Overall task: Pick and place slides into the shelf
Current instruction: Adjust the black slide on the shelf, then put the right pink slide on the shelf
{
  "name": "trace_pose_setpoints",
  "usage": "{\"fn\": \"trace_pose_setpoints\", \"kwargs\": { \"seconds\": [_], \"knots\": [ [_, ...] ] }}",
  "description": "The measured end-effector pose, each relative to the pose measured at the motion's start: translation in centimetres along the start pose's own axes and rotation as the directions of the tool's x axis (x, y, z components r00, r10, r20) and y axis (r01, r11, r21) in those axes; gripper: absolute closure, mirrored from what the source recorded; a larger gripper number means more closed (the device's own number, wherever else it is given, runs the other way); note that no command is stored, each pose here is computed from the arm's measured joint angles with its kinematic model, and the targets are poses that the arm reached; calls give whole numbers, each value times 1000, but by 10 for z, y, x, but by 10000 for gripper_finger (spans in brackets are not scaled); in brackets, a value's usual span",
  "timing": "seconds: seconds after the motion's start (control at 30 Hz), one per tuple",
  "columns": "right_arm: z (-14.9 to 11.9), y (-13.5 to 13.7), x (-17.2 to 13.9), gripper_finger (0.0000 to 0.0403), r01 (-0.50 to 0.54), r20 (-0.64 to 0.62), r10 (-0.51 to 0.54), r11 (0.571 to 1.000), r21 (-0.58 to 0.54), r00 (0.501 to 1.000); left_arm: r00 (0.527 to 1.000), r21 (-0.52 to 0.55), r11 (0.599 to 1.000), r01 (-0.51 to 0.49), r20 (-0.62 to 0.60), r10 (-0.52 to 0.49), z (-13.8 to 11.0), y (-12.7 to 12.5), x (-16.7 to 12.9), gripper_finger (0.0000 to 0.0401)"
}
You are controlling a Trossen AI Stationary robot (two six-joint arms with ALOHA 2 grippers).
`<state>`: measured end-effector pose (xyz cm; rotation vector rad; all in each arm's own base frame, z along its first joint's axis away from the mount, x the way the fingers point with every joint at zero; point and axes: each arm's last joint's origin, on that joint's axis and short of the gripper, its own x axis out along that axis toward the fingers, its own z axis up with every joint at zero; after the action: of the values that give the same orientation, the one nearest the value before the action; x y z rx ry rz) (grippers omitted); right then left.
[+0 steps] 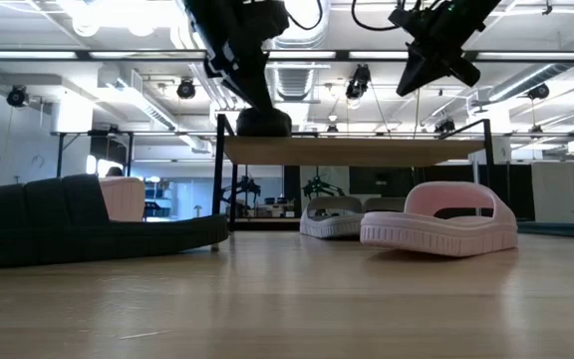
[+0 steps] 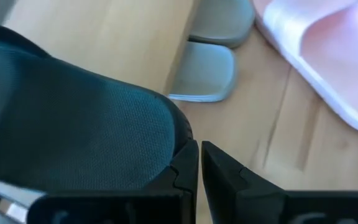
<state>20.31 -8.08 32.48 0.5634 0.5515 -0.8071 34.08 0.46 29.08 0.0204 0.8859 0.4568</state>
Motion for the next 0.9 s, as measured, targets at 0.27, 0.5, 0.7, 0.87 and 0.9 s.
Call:
{"fn": "trace_pose_setpoints", "kwargs": {
  "seconds": [0.27,0.5,0.7,0.87,0.9],
  "knots": [
    [-1,0,1,394,1,-2,-1,1000,1,1000,999,8,999,-40,-9,40,-2,2,0,395],
    [-1,0,1,394,1,-1,-1,1000,2,1000,998,4,998,-63,6,63,0,4,-4,395],
    [-1,0,1,394,1,-1,-1,1000,2,1000,995,-16,1000,22,101,-21,9,5,-38,395],
    [-1,0,1,394,-4,-1,4,1000,3,1000,987,-31,996,85,137,-80,7,15,-64,395],
    [-1,0,1,394,-16,-11,16,1000,3,1000,988,-32,995,94,129,-90,5,17,-68,395]
  ]
}}
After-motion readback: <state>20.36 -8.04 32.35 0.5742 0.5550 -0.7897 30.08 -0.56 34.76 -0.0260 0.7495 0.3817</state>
